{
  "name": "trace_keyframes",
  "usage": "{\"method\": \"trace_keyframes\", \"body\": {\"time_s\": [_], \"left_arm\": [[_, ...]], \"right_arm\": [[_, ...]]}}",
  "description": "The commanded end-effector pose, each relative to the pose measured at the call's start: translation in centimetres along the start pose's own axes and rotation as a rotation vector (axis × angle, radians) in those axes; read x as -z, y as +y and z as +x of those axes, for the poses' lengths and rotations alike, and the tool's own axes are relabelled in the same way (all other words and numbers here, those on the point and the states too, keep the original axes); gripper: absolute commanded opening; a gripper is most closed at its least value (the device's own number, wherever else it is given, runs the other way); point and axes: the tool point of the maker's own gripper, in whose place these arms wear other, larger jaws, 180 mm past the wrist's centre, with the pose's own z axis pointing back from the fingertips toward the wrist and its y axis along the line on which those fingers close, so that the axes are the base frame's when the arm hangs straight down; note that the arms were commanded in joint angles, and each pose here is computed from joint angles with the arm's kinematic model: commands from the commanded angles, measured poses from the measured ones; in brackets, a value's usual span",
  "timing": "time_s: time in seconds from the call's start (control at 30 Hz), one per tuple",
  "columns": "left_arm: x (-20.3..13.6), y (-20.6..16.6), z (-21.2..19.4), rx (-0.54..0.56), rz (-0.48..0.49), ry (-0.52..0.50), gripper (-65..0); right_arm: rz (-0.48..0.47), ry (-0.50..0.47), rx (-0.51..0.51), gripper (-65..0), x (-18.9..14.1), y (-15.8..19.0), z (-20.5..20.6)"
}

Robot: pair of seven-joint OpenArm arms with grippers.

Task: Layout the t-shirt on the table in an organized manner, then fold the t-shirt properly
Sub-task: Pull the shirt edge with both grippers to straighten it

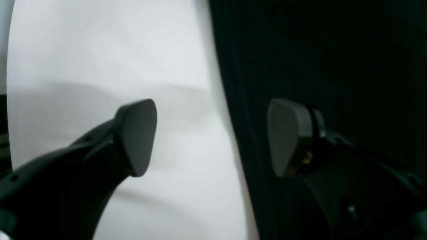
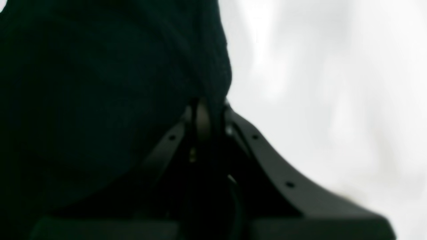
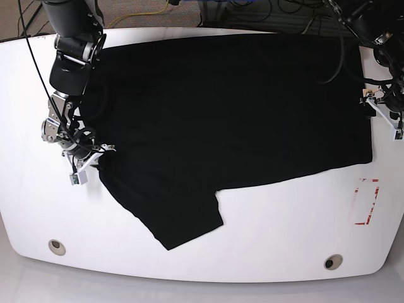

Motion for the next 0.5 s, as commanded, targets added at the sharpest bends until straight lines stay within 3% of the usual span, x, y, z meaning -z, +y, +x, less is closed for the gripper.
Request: {"method": "trace_keyframes", "body": {"time_s": [0.0,0.47], "left_arm": [[-0.4,0.2,1.9,0.031,0.005,-0.045,-17.4],[0.7,-3.3,2.9,0.130,-0.066,-0.034,-17.4]], "right_arm": [[-0.032,-0.023,-0.006,-65.0,-1.2,-1.8,1.0],[-0.071,-0.093,0.071,-65.0,-3.9,-4.9,-0.3]]}}
